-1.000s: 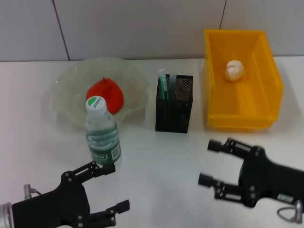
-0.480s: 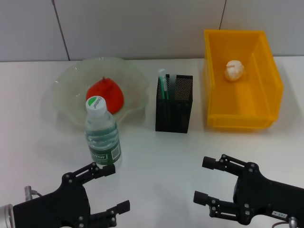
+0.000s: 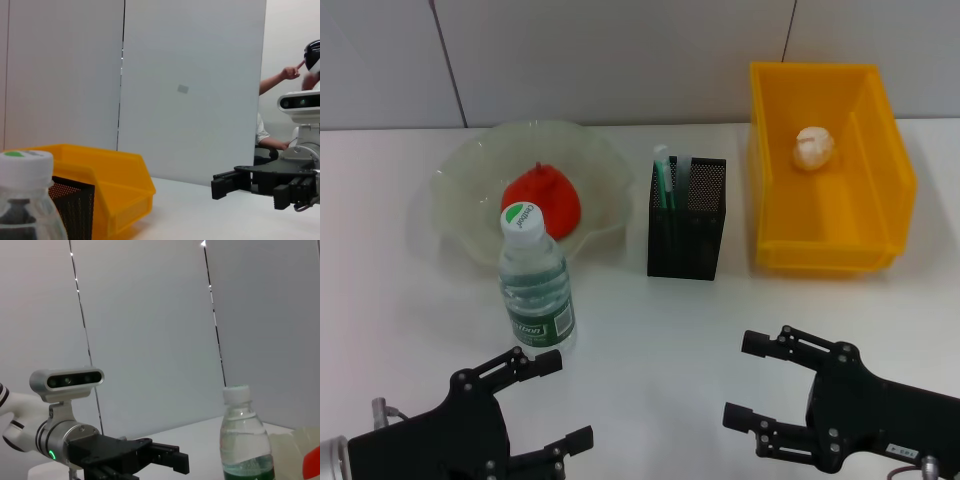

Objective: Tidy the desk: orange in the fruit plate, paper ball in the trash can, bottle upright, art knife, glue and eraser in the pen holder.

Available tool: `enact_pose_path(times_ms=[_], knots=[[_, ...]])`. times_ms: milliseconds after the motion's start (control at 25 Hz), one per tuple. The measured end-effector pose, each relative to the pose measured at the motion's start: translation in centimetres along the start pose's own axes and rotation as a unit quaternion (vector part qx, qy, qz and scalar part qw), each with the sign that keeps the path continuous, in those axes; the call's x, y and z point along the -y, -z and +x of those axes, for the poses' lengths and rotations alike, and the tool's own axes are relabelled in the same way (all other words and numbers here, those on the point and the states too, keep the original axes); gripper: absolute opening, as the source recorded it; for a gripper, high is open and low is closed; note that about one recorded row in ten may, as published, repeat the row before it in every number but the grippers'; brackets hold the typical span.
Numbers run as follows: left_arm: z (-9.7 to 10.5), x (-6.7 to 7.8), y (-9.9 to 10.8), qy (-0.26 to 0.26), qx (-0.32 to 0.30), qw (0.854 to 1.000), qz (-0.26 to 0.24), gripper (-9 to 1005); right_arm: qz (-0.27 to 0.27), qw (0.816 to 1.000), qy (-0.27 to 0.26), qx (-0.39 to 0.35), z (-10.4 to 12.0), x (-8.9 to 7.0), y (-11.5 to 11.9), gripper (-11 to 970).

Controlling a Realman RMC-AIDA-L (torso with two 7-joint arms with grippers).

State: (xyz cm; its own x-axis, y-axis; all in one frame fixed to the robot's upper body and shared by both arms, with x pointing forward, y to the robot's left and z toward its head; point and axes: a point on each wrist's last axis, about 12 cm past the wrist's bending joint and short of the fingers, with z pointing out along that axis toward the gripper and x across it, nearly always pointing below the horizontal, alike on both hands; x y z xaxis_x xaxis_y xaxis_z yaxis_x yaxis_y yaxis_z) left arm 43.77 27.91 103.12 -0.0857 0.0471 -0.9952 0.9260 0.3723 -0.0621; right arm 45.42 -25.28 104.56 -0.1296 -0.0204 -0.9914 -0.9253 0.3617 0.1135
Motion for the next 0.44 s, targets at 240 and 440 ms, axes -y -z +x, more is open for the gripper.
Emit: enact_pose_path(times_ms=[240,440], knots=[[0.05,0.05,0.04,0.001,0.0,1.0,-0.001,826,0.0,1.0,-0.001,0.001,0.12,0.07,-0.13,786],[0.05,0.04,0.16,0.002,0.001,1.0,-0.004,826,-0.001,1.0,-0.005,0.0,0.19,0.13,-0.28,786]])
